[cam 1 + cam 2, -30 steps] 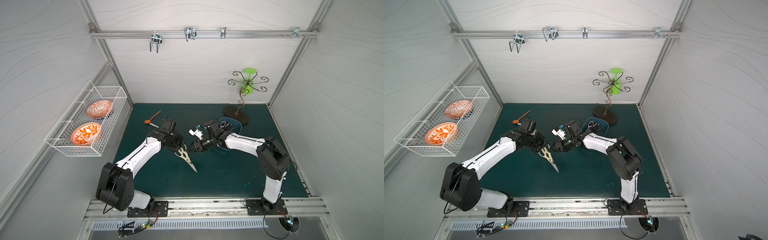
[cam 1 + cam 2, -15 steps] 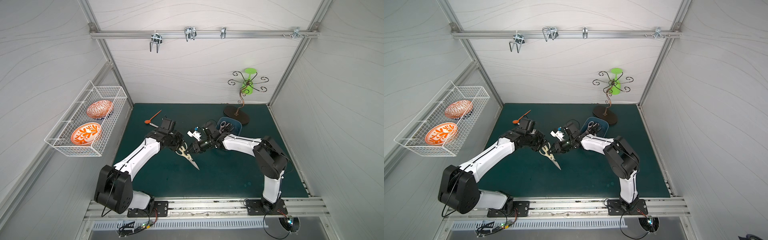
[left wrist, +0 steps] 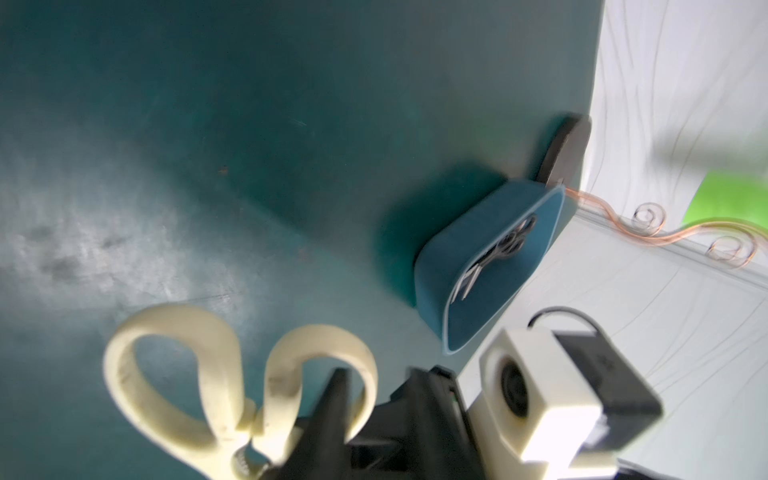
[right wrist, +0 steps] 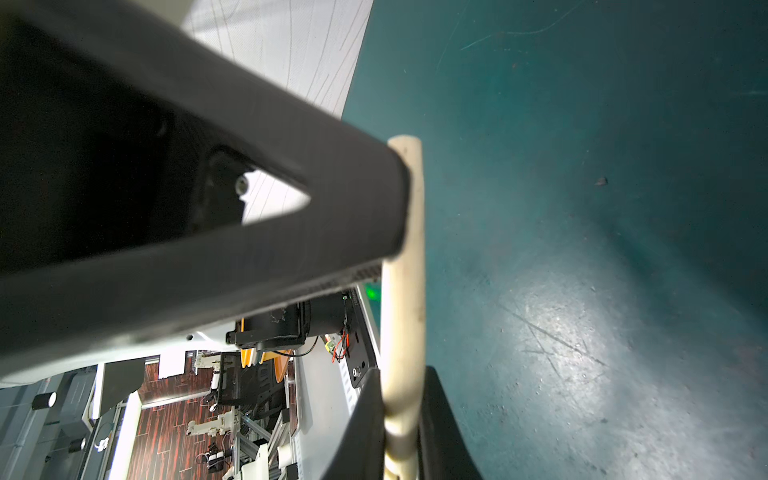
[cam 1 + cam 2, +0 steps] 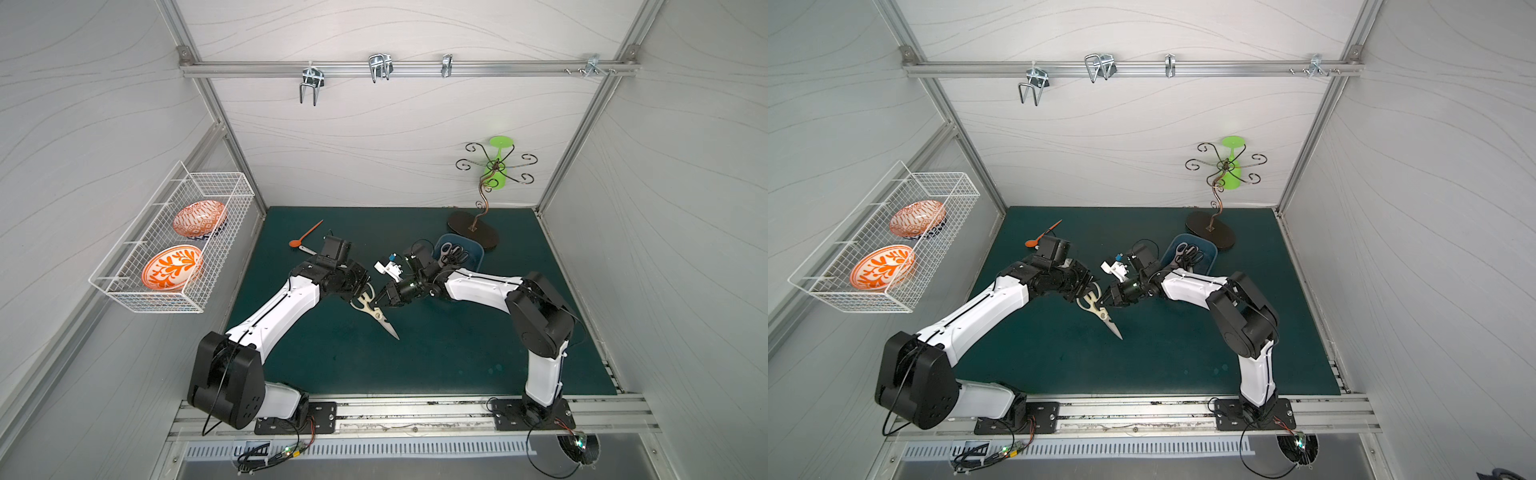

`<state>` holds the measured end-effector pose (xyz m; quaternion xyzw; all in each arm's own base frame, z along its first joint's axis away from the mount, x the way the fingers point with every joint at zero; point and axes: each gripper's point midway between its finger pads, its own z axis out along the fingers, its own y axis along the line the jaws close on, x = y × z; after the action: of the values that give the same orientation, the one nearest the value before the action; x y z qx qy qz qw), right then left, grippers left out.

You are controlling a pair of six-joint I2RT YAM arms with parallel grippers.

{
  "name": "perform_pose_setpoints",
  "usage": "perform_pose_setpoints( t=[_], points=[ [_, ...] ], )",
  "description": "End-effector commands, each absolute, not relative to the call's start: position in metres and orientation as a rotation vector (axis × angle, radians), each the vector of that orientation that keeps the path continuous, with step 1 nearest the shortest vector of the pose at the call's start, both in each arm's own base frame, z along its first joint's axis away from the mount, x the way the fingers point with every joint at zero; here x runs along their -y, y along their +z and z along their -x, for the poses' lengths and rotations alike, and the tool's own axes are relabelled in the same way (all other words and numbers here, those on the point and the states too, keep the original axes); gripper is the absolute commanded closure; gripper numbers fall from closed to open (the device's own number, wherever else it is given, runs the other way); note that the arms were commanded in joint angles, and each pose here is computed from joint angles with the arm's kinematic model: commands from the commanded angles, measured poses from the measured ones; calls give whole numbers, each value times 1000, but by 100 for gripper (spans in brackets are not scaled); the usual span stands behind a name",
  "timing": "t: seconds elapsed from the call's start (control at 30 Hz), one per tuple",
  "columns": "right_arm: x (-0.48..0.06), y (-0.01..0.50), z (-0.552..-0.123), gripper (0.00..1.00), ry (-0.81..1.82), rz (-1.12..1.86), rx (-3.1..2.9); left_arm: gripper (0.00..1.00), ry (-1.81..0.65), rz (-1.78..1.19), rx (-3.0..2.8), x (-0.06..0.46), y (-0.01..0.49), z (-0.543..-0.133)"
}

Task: Put the scissors into the storage box
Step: Pick up the scissors from the center of the board, then place the scissors in the storage box.

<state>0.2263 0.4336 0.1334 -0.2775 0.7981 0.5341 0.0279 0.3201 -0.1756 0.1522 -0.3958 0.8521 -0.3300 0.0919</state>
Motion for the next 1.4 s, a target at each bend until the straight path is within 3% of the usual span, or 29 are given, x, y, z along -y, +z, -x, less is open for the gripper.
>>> perform_pose_setpoints(
  t=[0.0, 0.1, 0.53, 0.9, 1.13, 1.37],
  points=[
    [-437, 139, -223, 96, 1652, 888, -2438, 32, -1066, 1104, -2458, 182, 181, -331],
    [-434, 140, -224, 99, 1636, 889, -2442, 21, -1055, 1090, -2448, 179, 187, -334],
    [-362, 149, -289, 100, 1491, 618, -2456, 20, -934, 1006, -2312, 123, 224, -359],
    [-222, 156, -394, 100, 1107, 113, -2424, 22, -820, 771, -2490, 124, 179, -349],
    [-192, 137, -422, 100, 957, -23, -2428, 22, -802, 715, -2609, 128, 151, -334],
    [-183, 109, -422, 100, 893, -88, -2460, 22, -682, 703, -2648, 113, 139, -323]
  ],
)
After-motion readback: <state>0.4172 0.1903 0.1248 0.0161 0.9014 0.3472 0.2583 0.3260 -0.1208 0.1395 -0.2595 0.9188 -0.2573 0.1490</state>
